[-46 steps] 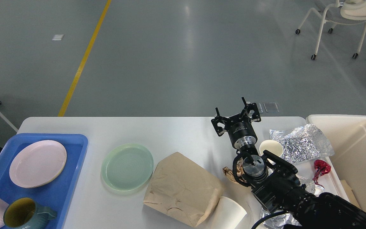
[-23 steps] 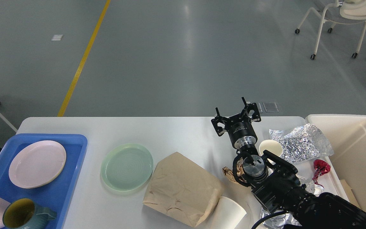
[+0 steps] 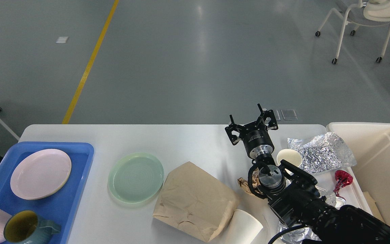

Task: Tidy desktop
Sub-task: 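Raise the left gripper and move it toward the pale green plate, then grip the edge of the pale green plate with the left gripper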

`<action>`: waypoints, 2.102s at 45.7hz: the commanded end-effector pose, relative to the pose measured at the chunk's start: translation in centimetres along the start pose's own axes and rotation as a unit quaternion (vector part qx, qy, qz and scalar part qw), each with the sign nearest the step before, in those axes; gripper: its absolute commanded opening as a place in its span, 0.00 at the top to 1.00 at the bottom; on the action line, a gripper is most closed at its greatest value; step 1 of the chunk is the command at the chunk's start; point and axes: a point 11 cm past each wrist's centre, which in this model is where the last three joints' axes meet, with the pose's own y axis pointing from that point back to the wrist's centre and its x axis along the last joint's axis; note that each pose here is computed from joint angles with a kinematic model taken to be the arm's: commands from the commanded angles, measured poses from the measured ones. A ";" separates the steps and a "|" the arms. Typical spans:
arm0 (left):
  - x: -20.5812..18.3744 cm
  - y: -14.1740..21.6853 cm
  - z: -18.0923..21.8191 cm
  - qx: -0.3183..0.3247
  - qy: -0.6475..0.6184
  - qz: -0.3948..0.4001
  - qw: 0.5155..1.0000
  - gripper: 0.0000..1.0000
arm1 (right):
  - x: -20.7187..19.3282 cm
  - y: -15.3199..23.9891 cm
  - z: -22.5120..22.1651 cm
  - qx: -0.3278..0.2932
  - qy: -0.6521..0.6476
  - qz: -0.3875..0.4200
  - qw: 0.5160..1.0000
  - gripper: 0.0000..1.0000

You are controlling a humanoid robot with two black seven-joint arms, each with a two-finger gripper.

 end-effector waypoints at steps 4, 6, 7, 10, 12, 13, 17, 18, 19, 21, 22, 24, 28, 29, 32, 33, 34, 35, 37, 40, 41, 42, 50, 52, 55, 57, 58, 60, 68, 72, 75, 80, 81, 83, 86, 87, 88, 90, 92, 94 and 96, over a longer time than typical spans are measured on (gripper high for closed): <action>10.3 3.1 10.4 -0.103 -0.002 0.064 0.993 0.08 | 0.0 0.0 0.0 0.000 0.000 0.000 1.000 0.00; 11.8 3.1 13.6 -0.127 -0.007 0.063 0.990 0.08 | 0.0 0.0 0.0 0.000 0.000 0.000 1.000 0.00; 12.4 3.1 14.8 -0.135 -0.007 0.063 0.989 0.08 | 0.0 0.0 0.0 0.000 0.000 0.000 1.000 0.00; 13.2 2.2 17.6 -0.144 -0.011 0.060 0.988 0.08 | 0.0 0.0 0.0 0.000 0.000 0.000 1.000 0.00; 13.1 1.3 18.8 -0.140 -0.015 0.055 0.989 0.08 | 0.0 0.0 0.0 0.000 0.000 0.000 1.000 0.00; 12.5 0.0 20.4 -0.143 -0.024 0.042 0.989 0.08 | 0.0 0.0 0.0 0.000 0.000 0.000 1.000 0.00; 9.8 -3.9 23.4 -0.153 -0.056 0.018 0.987 0.08 | 0.0 0.0 0.0 0.000 0.000 0.000 1.000 0.00; 8.9 -4.8 23.7 -0.153 -0.065 0.016 0.986 0.08 | 0.0 0.0 0.0 0.000 0.000 0.000 1.000 0.00; 8.0 -5.6 24.0 -0.153 -0.073 0.016 0.985 0.08 | 0.0 0.0 0.0 0.000 0.000 0.000 1.000 0.00; 6.3 -7.1 24.0 -0.141 -0.087 0.015 0.986 0.08 | 0.0 0.0 0.0 0.000 0.000 0.000 1.000 0.00; 5.6 -7.7 23.8 -0.131 -0.093 0.016 0.987 0.08 | 0.0 0.0 0.0 0.000 0.000 0.000 1.000 0.00; 4.3 -8.9 23.7 -0.116 -0.110 0.011 0.987 0.08 | 0.0 0.0 0.0 0.000 0.000 0.000 1.000 0.00; 2.2 -11.3 24.8 -0.103 -0.153 -0.007 0.983 0.08 | 0.0 0.0 0.0 0.000 0.000 0.000 1.000 0.00; 1.8 -11.8 24.8 -0.099 -0.158 -0.010 0.982 0.08 | 0.0 0.0 0.0 0.000 0.000 0.000 1.000 0.00; 0.5 -13.3 24.0 -0.073 -0.170 -0.012 0.983 0.08 | 0.0 0.0 0.0 0.000 0.000 0.000 1.000 0.00; 0.3 -13.7 23.7 -0.065 -0.171 -0.007 0.983 0.08 | 0.0 0.0 0.0 0.000 0.000 0.000 1.000 0.00; 0.0 -14.0 23.3 -0.058 -0.171 -0.002 0.983 0.08 | 0.0 0.0 0.0 0.000 0.000 0.000 1.000 0.00; -0.3 -14.3 23.1 -0.055 -0.173 0.002 0.983 0.08 | 0.0 0.0 0.0 0.001 0.000 0.000 1.000 0.00; -1.1 -15.0 22.6 -0.048 -0.174 0.001 0.984 0.08 | 0.0 0.0 0.0 0.000 0.000 0.000 1.000 0.00; -2.7 -16.1 22.4 -0.045 -0.180 -0.020 0.982 0.08 | 0.0 0.0 0.0 0.000 0.000 0.000 1.000 0.00; -3.2 -16.4 22.5 -0.045 -0.182 -0.026 0.982 0.08 | 0.0 0.0 0.0 0.001 0.000 0.000 1.000 0.00; -3.6 -16.7 22.5 -0.044 -0.185 -0.032 0.981 0.09 | 0.0 0.0 0.0 0.000 0.000 0.000 1.000 0.00; -5.9 -18.5 21.2 -0.003 -0.173 -0.046 0.984 0.09 | 0.0 0.0 0.0 0.000 0.000 0.000 1.000 0.00; -6.1 -18.8 20.8 0.009 -0.170 -0.041 0.985 0.09 | 0.0 0.0 0.0 0.000 0.000 0.000 1.000 0.00; -6.7 -19.4 20.5 0.016 -0.164 -0.039 0.986 0.09 | 0.0 0.0 0.0 0.000 0.000 0.000 1.000 0.00; -7.5 -20.1 20.5 0.016 -0.159 -0.045 0.986 0.09 | 0.0 0.0 0.0 0.000 0.000 0.000 1.000 0.00; -7.8 -20.5 20.5 0.018 -0.157 -0.047 0.986 0.09 | 0.0 0.0 0.0 0.000 0.000 0.000 1.000 0.00; -8.1 -21.0 20.4 0.022 -0.150 -0.048 0.987 0.09 | 0.0 0.0 0.0 0.000 0.000 0.000 1.000 0.00; -9.2 -22.1 20.5 0.032 -0.039 -0.047 0.998 0.09 | 0.0 0.0 0.0 0.000 0.000 0.000 1.000 0.00; -9.5 -22.3 20.2 0.035 -0.001 -0.048 0.998 0.09 | 0.0 0.0 0.0 0.000 0.000 0.000 1.000 0.00; -9.3 -22.3 19.9 0.040 0.004 -0.046 0.998 0.09 | 0.0 0.0 0.0 0.000 0.000 0.000 1.000 0.00; -9.8 -22.8 18.7 0.053 0.010 -0.046 0.997 0.09 | 0.0 0.0 0.0 0.001 0.000 0.000 1.000 0.00; -9.9 -22.9 18.5 0.053 0.011 -0.045 0.998 0.09 | 0.0 0.0 0.0 0.001 0.000 0.000 1.000 0.00; -10.2 -23.1 18.0 0.055 0.011 -0.044 0.997 0.09 | 0.0 0.0 0.0 0.000 0.000 0.000 1.000 0.00; -10.2 -23.5 17.2 0.063 0.015 -0.038 0.997 0.09 | 0.0 0.0 0.0 0.000 0.000 0.000 1.000 0.00; -10.2 -23.7 17.3 0.062 0.016 -0.036 0.997 0.09 | 0.0 0.0 0.0 0.001 0.000 0.000 1.000 0.00; -10.1 -23.9 17.4 0.061 0.018 -0.034 0.997 0.09 | 0.0 0.0 0.0 0.000 0.000 0.000 1.000 0.00; -10.0 -24.3 17.6 0.060 0.020 -0.030 0.998 0.09 | 0.0 0.0 0.0 0.000 0.000 0.000 1.000 0.00; -10.1 -24.6 17.5 0.060 0.023 -0.028 0.998 0.09 | 0.0 0.0 0.0 0.000 0.000 0.000 1.000 0.00; -9.9 -24.9 17.4 0.060 0.025 -0.023 0.998 0.09 | 0.0 0.0 0.0 0.000 0.000 0.000 1.000 0.00; -9.7 -25.1 17.7 0.059 0.022 -0.019 0.998 0.09 | 0.0 0.0 0.0 0.000 0.000 0.000 1.000 0.00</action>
